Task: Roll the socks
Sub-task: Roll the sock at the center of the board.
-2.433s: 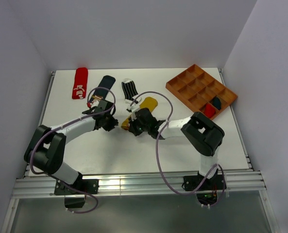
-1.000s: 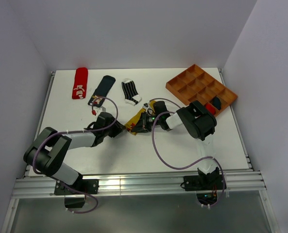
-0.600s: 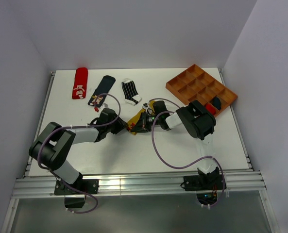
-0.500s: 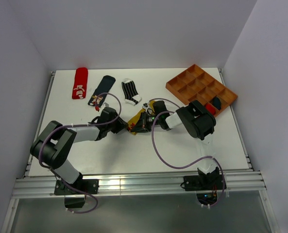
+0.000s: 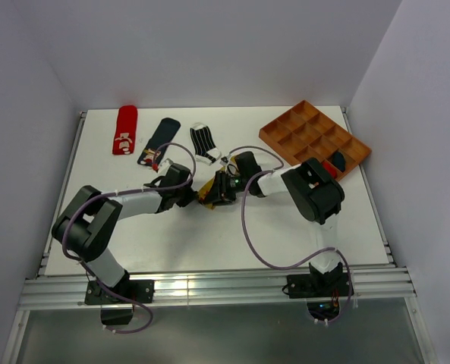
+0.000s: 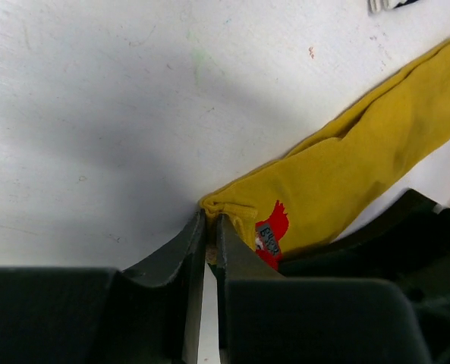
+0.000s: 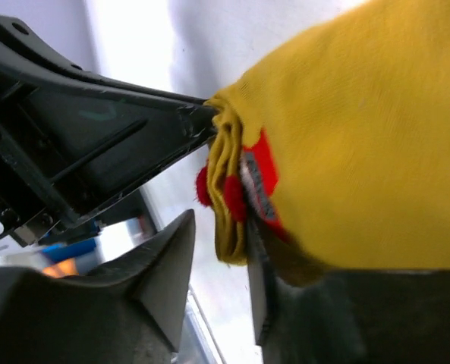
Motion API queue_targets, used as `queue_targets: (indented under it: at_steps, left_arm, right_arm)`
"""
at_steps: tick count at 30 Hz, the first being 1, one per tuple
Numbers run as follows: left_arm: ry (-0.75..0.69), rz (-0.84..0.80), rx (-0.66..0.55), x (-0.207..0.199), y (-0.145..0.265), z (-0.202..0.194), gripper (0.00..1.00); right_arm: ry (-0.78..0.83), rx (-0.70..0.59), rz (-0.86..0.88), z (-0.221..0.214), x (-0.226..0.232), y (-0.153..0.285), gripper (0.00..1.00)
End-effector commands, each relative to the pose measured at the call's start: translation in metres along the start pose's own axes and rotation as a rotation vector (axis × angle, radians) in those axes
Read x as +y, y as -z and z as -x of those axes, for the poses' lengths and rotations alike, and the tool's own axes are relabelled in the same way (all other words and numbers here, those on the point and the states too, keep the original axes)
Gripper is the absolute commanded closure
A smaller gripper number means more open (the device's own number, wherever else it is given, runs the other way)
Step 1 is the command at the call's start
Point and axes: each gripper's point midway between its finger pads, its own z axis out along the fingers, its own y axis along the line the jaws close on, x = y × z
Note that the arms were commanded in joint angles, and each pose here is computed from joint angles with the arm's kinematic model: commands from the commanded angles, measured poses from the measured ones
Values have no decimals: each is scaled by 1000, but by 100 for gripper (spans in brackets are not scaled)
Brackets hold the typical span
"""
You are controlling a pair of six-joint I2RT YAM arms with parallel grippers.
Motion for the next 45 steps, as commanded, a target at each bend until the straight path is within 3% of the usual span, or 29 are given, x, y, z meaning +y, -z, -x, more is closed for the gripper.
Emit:
queue_targets:
  at_steps: [1,7,11,17,25,33,39,45]
  left_arm:
    - [-78,266,54,72,-4,-21,87]
    - [-101,257,43,65,-4,-19,88]
    - [-125,248,42,58,-4,-20,88]
    - [-137,238,38,52,-4,-21,88]
    - [-141,234,27,48,-2,-18,88]
    - [-144,234,23,48,-2,-18,88]
    - [-150,235,25,48,-3,-18,88]
    - [-160,234,23,45,-3,-17,88]
  right_arm:
    - [107,-58,-162,7,-8,16,57]
    - [202,-122,-281,5,-4,42,56]
    - [294,-195,-333,11,12,55,68]
    - [317,-197,-197,12,47,41,81]
    - [283,-146,-92,6,39,9,83]
    - [202,-229,-195,7,-11,16,84]
    - [302,-210,-268,6,-14,21,82]
    - [485,-226,-287,5,6,24,73]
